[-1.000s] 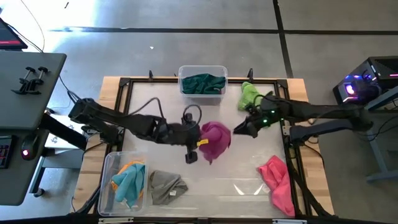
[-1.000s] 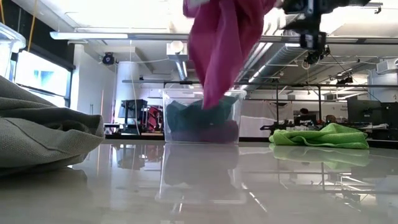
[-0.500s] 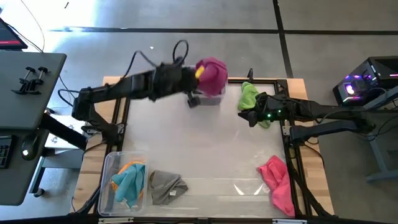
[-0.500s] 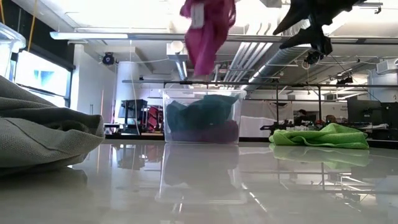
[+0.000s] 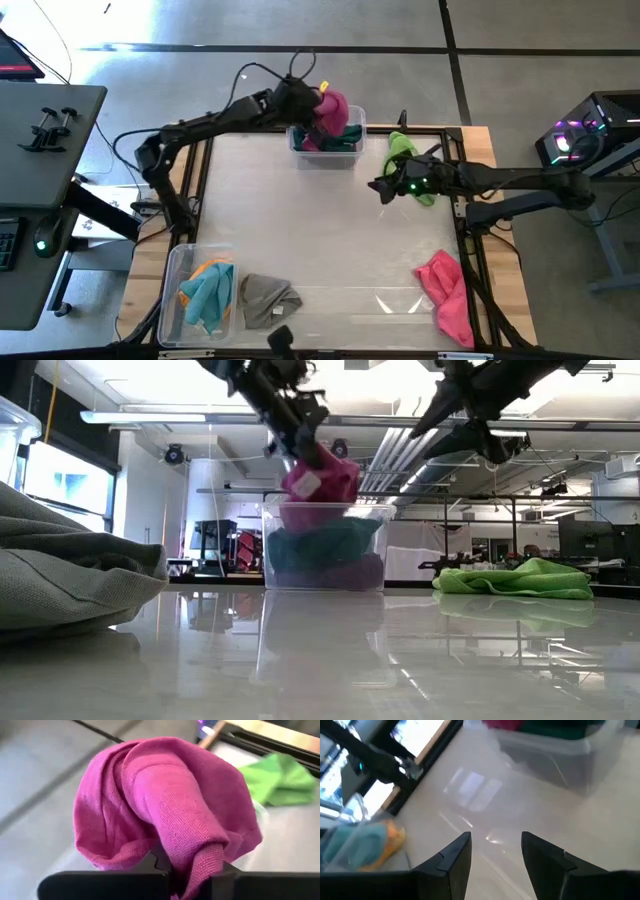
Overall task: Sort towels by color in basket
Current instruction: Put the pink kitchen towel into the top transparent bin
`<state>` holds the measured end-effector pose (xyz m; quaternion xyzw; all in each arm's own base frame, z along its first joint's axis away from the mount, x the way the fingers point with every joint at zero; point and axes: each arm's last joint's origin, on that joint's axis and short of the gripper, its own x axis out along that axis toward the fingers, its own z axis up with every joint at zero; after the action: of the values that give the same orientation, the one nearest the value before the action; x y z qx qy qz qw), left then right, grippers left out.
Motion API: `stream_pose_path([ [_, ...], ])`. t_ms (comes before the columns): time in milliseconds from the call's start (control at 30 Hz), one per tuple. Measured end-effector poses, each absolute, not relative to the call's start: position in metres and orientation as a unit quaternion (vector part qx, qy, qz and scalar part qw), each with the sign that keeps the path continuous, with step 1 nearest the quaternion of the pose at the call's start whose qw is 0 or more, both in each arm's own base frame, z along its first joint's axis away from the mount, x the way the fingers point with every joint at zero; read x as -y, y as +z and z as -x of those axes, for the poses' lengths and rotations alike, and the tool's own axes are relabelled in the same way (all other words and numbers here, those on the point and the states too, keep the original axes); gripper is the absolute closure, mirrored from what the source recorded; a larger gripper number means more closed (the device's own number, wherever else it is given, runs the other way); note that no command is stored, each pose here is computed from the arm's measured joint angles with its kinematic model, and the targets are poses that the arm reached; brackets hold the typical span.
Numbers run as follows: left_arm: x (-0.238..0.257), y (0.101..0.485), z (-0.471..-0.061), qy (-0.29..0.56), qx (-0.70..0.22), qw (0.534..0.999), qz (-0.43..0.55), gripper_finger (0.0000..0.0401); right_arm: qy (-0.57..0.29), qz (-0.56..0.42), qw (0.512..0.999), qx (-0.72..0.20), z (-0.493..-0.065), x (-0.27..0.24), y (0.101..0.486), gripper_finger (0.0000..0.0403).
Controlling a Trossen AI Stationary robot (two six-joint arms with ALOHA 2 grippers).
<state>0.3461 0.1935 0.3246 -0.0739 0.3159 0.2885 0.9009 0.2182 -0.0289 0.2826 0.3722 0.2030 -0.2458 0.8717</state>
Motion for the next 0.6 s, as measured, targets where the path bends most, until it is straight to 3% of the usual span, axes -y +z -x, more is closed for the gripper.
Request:
stream_pose_path([
  [133, -0.197, 0.304, -0.357, 0.239, -0.332, 0.904, 0.125, 0.0378, -0.243, -0.393, 0.873, -0.155, -0.224, 0.041, 0.288, 0.0234],
  [267, -0.197, 0.296, -0.362, 0.203, -0.339, 0.908, 0.141, 0.0334, -0.239, -0.406, 0.876, -0.100, -0.226, 0.053, 0.297, 0.0234],
  [467, -0.205, 0.304, -0.351, 0.214, -0.333, 0.907, 0.140, 0.0249, -0.242, -0.411, 0.878, -0.036, -0.225, 0.070, 0.308, 0.0234],
  [600, -0.211, 0.318, -0.338, 0.232, -0.317, 0.909, 0.141, 0.0218, -0.222, -0.417, 0.880, -0.043, -0.226, 0.077, 0.318, 0.0234],
])
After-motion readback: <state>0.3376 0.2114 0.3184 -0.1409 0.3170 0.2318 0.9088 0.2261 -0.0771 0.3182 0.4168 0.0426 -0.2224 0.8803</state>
